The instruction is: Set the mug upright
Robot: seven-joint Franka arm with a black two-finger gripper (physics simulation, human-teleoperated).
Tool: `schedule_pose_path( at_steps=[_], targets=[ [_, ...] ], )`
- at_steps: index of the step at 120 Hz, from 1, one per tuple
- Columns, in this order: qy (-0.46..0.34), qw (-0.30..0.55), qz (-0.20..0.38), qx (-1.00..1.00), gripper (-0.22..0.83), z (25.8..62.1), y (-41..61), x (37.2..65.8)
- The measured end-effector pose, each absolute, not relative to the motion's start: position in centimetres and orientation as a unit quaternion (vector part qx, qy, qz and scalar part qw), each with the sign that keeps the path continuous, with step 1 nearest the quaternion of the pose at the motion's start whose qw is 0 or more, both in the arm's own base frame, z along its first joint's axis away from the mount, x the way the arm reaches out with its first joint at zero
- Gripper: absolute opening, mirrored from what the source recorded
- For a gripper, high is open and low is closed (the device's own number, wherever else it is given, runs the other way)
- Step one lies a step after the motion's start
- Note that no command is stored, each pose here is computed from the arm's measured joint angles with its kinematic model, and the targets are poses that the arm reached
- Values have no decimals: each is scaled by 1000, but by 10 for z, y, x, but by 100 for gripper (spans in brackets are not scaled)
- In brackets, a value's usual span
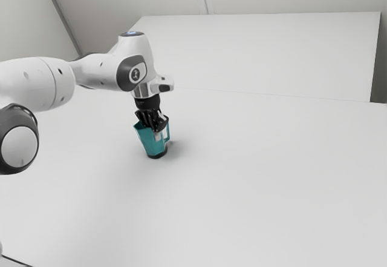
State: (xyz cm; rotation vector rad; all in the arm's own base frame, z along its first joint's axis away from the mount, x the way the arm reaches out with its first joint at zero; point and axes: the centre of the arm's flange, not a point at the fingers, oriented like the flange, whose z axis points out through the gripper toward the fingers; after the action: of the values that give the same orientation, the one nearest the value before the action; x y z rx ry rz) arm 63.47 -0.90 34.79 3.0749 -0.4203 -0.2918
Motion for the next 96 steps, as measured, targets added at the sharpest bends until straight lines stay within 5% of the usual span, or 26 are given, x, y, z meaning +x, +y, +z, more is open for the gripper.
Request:
schedule_pose_path(
  at_steps=[21,38,82,96],
  targets=[
    [-132,16,-94,987,22,348,-9,634],
    [-133,15,-85,987,41,362,-9,634],
    [-125,5,-16,992,58,496,-12,604],
    [-119,5,-19,993,60,514,-13,595]
  ],
)
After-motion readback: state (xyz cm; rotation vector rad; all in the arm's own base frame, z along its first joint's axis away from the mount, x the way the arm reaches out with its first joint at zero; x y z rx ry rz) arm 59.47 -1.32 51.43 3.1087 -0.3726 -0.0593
